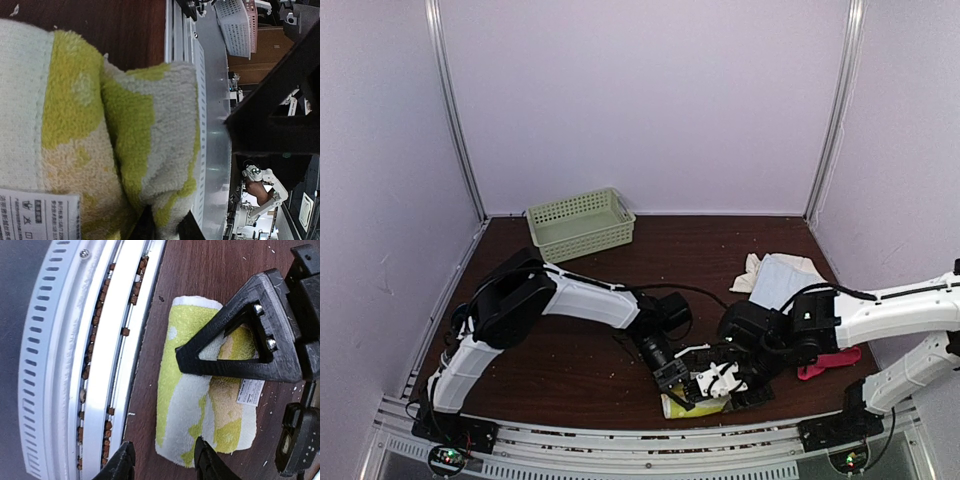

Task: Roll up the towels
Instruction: Roll the towel at the center of the board.

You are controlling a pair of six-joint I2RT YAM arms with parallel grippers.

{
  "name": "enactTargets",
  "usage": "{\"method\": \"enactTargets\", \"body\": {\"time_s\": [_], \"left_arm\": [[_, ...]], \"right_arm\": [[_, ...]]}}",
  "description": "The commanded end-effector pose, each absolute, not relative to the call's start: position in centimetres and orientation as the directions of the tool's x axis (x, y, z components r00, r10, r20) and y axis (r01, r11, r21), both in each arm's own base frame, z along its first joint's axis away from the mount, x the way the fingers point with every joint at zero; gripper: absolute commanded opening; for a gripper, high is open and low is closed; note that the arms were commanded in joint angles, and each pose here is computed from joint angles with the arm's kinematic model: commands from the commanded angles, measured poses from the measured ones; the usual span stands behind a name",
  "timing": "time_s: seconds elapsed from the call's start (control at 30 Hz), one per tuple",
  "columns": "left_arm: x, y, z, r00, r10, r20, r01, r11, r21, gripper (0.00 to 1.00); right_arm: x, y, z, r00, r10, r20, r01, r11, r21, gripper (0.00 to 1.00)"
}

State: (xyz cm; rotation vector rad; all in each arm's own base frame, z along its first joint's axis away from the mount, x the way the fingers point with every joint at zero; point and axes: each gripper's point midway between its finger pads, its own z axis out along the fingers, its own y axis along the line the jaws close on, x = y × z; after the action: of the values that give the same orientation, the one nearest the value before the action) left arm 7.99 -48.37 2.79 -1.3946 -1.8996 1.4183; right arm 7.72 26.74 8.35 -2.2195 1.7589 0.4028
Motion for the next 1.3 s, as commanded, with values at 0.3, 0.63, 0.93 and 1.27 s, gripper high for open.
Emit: {"method": "enactTargets", "body": {"time_s": [0.3, 0.63, 0.93, 1.27], "left_arm": [[7.7, -45.2, -4.0, -0.432, 0.900, -0.057, 0.532, 0.203, -0.822, 0.15], [15.2, -44.0, -0.1, -0.515, 0.800, -0.307, 0.788, 0.302, -0.536, 0.50], [18.7, -39.6, 17.3, -0.022, 0.565, -0.825, 0.887, 0.391, 0.245, 0.59], [9.2, -43.3, 16.8, 0.505, 0.551, -0.664, 0.757, 0.086, 0.648, 0.58]], "right_arm": [[9.3, 29.5, 4.3, 0.234, -0.896, -0.378, -0.962, -0.156, -0.226, 0.50], [9.8, 28.2, 1.7, 0.218, -0.924, -0.315, -0.969, -0.166, -0.184, 0.07], [9.8, 26.2, 0.2, 0.053, -0.951, -0.305, -0.956, -0.137, 0.261, 0.07], [11.2, 25.2, 0.0, -0.126, -0.967, -0.222, -0.722, -0.064, 0.689, 0.07]]}}
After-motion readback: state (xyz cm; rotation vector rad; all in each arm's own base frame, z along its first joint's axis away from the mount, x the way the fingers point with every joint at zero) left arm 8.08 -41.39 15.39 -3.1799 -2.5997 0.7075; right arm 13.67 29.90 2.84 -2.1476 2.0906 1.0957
